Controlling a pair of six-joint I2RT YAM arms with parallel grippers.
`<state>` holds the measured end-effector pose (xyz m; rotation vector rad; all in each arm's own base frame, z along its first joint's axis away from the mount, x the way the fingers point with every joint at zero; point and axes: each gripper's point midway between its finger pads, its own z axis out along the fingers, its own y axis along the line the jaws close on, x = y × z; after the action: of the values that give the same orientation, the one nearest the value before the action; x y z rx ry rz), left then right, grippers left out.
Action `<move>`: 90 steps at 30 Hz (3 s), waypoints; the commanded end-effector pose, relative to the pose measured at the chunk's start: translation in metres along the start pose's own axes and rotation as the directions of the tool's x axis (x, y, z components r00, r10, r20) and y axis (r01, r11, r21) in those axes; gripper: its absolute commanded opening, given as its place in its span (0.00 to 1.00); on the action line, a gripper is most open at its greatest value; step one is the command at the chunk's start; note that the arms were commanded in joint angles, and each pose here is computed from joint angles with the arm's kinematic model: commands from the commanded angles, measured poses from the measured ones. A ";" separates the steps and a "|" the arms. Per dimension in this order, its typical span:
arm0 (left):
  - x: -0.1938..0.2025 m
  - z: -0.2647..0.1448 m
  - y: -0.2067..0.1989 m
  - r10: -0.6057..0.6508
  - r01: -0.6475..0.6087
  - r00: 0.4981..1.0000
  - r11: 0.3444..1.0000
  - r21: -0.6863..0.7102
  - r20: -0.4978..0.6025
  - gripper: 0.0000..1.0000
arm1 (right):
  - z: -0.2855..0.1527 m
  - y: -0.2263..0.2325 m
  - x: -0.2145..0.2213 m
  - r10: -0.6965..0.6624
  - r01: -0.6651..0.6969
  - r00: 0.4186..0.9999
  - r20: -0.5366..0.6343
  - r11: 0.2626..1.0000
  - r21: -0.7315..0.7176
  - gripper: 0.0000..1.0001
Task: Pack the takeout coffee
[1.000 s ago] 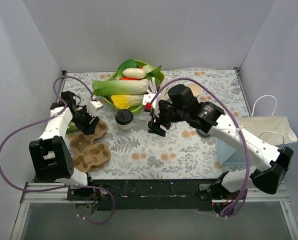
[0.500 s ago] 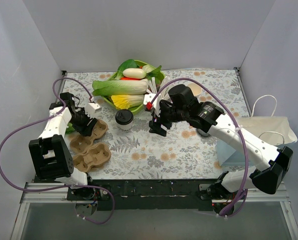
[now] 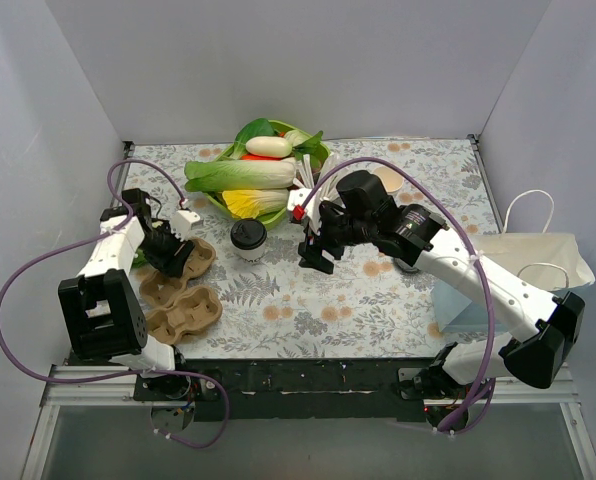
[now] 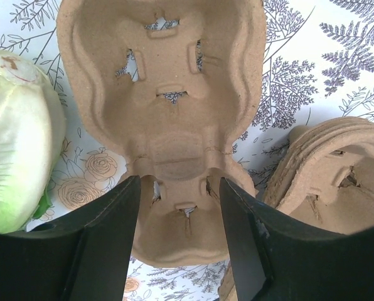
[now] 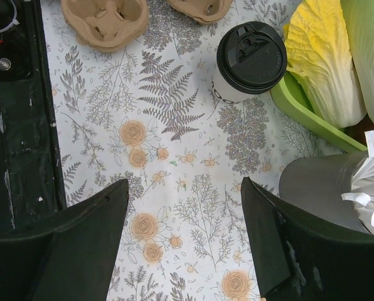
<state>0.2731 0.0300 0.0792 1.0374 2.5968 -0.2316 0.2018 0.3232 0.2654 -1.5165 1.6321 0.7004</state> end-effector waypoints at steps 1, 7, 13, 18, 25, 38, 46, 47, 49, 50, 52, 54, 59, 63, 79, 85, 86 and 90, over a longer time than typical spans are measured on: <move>0.000 0.001 0.001 -0.007 0.007 1.000 1.000 -0.023 0.007 0.52 | -0.002 -0.001 -0.011 -0.003 0.003 0.999 0.047 1.000 0.001 0.79; 0.002 0.007 -0.001 -0.016 0.016 1.000 1.000 -0.002 -0.003 0.48 | 0.000 -0.001 -0.010 0.000 0.000 0.999 0.042 1.000 -0.001 0.79; 0.003 0.010 -0.004 -0.026 0.026 1.000 1.000 0.012 -0.005 0.47 | 0.001 -0.002 -0.007 0.000 0.000 0.999 0.036 1.000 0.000 0.79; 0.006 0.013 -0.007 -0.034 0.034 0.999 0.999 0.024 -0.013 0.46 | 0.002 -0.003 -0.006 -0.004 0.004 0.999 0.035 1.000 -0.001 0.79; 0.010 0.018 -0.007 -0.048 0.049 0.999 0.998 0.028 -0.026 0.43 | 0.003 -0.003 -0.006 -0.005 0.005 0.999 0.035 1.000 0.001 0.79; 0.002 0.017 -0.003 -0.070 0.070 0.997 0.997 -0.014 0.021 0.46 | 0.003 -0.003 -0.004 -0.003 0.003 1.000 0.026 1.000 0.000 0.79; 0.004 0.020 -0.003 -0.083 0.084 0.996 0.996 -0.031 0.021 0.42 | 0.004 -0.003 -0.002 -0.001 0.001 1.000 0.020 1.000 -0.004 0.79; 0.003 0.020 -0.004 -0.084 0.085 0.996 0.996 -0.026 0.021 0.40 | 0.004 -0.003 -0.002 -0.002 0.002 1.000 0.019 1.000 -0.005 0.80; 0.004 0.020 -0.006 -0.087 0.087 0.996 0.996 -0.023 0.021 0.37 | 0.004 -0.004 -0.001 -0.004 0.004 1.000 0.016 1.000 -0.001 0.79; 0.005 0.020 -0.005 -0.086 0.086 0.996 0.996 -0.024 0.022 0.36 | 0.003 -0.004 -0.001 -0.006 0.006 1.000 0.013 1.000 0.002 0.80; 0.006 0.019 -0.006 -0.080 0.080 0.997 0.996 -0.027 0.012 0.31 | 0.000 -0.004 -0.002 -0.006 0.006 1.000 0.012 1.000 0.007 0.79; 0.008 0.016 -0.006 -0.077 0.077 0.997 0.996 -0.033 0.005 0.27 | -0.010 -0.013 -0.014 -0.021 0.020 0.999 0.025 0.999 0.049 0.79; 0.006 0.002 -0.006 -0.090 0.090 0.996 0.994 -0.063 0.008 0.18 | -0.061 -0.055 -0.024 0.018 -0.017 1.000 -0.002 0.977 0.211 0.79; -0.004 -0.013 -0.005 -0.137 0.142 0.989 0.986 -0.090 0.054 0.11 | -0.118 -0.091 -0.022 0.089 -0.087 0.996 0.011 0.922 0.378 0.78; -0.019 -0.048 0.010 -0.300 0.333 0.939 0.914 -0.232 0.165 0.00 | -0.269 -0.051 0.099 0.432 -0.129 0.864 -0.259 0.687 0.716 0.67; -0.020 -0.052 0.010 -0.326 0.360 0.930 0.902 -0.238 0.172 0.00 | -0.289 -0.036 0.137 0.479 -0.040 0.806 -0.348 0.631 0.774 0.69; -0.020 -0.051 0.011 -0.326 0.360 0.930 0.902 -0.237 0.172 0.00 | -0.289 -0.033 0.140 0.479 -0.041 0.805 -0.349 0.632 0.774 0.68; -0.021 -0.047 0.009 -0.328 0.362 0.928 0.905 -0.222 0.174 0.00 | -0.273 -0.015 0.168 0.504 -0.071 0.775 -0.381 0.669 0.740 0.65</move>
<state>0.2743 0.0356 0.1138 0.4792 2.6424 -0.0681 0.1812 0.0119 0.2944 -0.8888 2.2384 -0.2540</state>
